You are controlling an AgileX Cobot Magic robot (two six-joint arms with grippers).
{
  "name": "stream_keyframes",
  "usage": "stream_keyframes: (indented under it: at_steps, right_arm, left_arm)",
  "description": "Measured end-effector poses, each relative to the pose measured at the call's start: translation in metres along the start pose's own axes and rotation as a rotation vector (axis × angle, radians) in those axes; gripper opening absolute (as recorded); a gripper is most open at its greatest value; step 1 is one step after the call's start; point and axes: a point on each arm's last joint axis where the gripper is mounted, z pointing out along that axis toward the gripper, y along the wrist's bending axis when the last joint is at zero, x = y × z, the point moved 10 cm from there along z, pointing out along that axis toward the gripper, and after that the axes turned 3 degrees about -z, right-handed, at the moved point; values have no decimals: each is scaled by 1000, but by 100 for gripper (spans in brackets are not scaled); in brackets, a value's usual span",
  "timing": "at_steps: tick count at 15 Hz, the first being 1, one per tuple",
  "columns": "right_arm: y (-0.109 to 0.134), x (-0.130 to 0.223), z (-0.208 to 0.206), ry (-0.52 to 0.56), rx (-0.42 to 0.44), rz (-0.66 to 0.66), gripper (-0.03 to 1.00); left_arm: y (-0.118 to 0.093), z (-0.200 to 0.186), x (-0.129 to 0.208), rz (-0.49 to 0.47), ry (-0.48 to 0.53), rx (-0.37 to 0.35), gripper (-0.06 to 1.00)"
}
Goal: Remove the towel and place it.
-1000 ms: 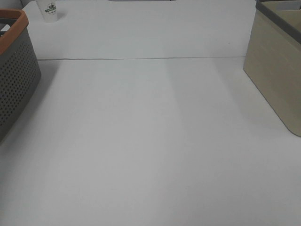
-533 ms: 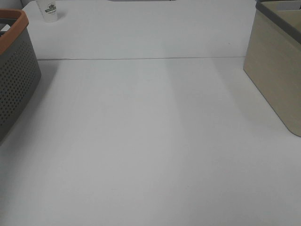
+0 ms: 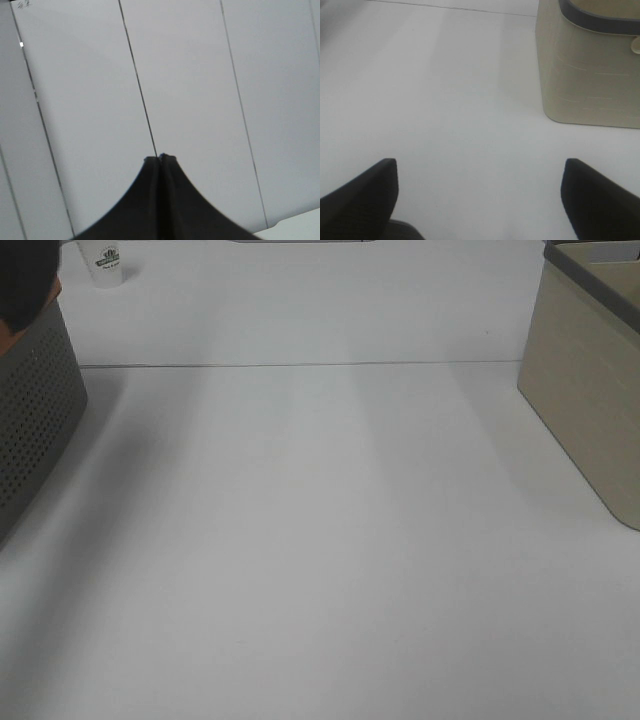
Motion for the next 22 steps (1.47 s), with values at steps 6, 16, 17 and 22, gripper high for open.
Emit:
stream_keyframes:
  at_steps: [6, 16, 17, 22]
  right_arm:
    - [0, 0, 0, 0, 0, 0, 85]
    - [0, 0, 0, 0, 0, 0, 84]
    - [0, 0, 0, 0, 0, 0, 84]
    - [8, -1, 0, -7, -40, 4, 84]
  left_arm:
    - [-86, 35, 32, -36, 64, 202, 0]
    - [-226, 41, 158, -19, 430, 513, 0]
    - [-234, 40, 170, -30, 471, 517, 0]
    - [-274, 24, 222, -2, 656, 554, 0]
